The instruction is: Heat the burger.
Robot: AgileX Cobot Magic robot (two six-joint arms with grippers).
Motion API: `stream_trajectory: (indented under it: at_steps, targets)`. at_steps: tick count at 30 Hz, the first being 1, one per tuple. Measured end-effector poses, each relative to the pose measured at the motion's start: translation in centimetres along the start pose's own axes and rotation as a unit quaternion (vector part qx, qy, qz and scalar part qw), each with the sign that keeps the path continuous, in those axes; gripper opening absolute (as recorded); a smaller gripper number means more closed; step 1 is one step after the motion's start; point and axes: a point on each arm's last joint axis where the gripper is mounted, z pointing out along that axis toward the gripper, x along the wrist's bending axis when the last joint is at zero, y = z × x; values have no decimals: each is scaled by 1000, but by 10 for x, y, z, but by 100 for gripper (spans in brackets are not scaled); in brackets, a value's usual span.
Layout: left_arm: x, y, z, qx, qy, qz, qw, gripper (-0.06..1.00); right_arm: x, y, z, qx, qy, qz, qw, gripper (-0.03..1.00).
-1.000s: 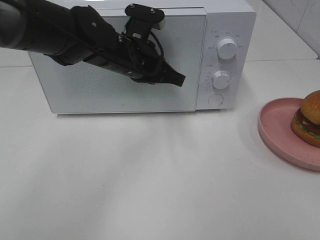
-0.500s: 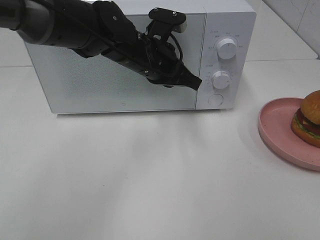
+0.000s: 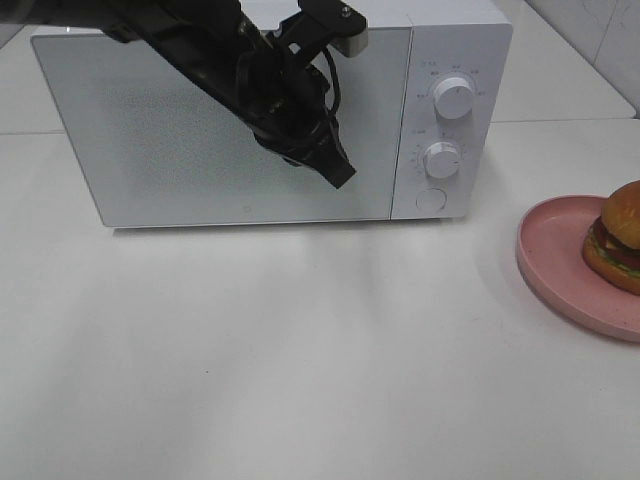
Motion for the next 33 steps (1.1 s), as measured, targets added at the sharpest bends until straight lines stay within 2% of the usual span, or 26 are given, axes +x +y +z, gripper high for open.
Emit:
stream_trajectory:
  at_steps: [3, 4, 6, 7, 9, 10, 11, 14, 16, 20, 21, 22, 24, 25, 26, 27, 29, 30, 31, 32, 33]
  targets:
    - [-6, 0, -23, 35, -12, -21, 999, 0, 0, 0, 0, 0, 0, 0, 1000, 67]
    - [-6, 0, -23, 35, -12, -21, 999, 0, 0, 0, 0, 0, 0, 0, 1000, 67]
    - [-8, -3, -43, 75, 0, -51, 996, 0, 0, 0, 0, 0, 0, 0, 1000, 67]
    - [-8, -3, -43, 75, 0, -51, 996, 0, 0, 0, 0, 0, 0, 0, 1000, 67]
    - [-8, -9, -62, 119, 20, -79, 990, 0, 0, 0, 0, 0, 0, 0, 1000, 67]
    - [-8, -9, -62, 119, 20, -79, 990, 0, 0, 0, 0, 0, 0, 0, 1000, 67]
    - [-8, -13, -75, 150, 37, -96, 983, 0, 0, 0, 0, 0, 0, 0, 1000, 67]
    - [-9, -16, -84, 172, 47, -107, 978, 0, 0, 0, 0, 0, 0, 0, 1000, 67]
    - [-10, -21, -96, 202, 55, -125, 970, 0, 0, 0, 0, 0, 0, 0, 1000, 67]
    - [-8, -25, -104, 209, 54, -144, 966, 0, 0, 0, 0, 0, 0, 0, 1000, 67]
    - [-4, -30, -109, 208, 52, -165, 963, 0, 0, 0, 0, 0, 0, 0, 1000, 67]
    - [-4, -30, -109, 208, 52, -165, 963, 0, 0, 0, 0, 0, 0, 0, 1000, 67]
    - [9, -42, -120, 201, 52, -205, 956, 0, 0, 0, 0, 0, 0, 0, 1000, 67]
    - [9, -42, -120, 201, 52, -205, 956, 0, 0, 0, 0, 0, 0, 0, 1000, 67]
    - [19, -54, -131, 197, 54, -237, 950, 0, 0, 0, 0, 0, 0, 0, 1000, 67]
    - [19, -54, -131, 197, 54, -237, 950, 0, 0, 0, 0, 0, 0, 0, 1000, 67]
    - [32, -77, -152, 190, 67, -284, 937, 0, 0, 0, 0, 0, 0, 0, 1000, 67]
    - [32, -77, -152, 190, 67, -284, 937, 0, 0, 0, 0, 0, 0, 0, 1000, 67]
    - [39, -95, -165, 191, 78, -312, 927, 0, 0, 0, 0, 0, 0, 0, 1000, 67]
    - [39, -95, -165, 191, 78, -312, 927, 0, 0, 0, 0, 0, 0, 0, 1000, 67]
    - [43, -112, -180, 188, 93, -347, 914, 0, 0, 0, 0, 0, 0, 0, 1000, 67]
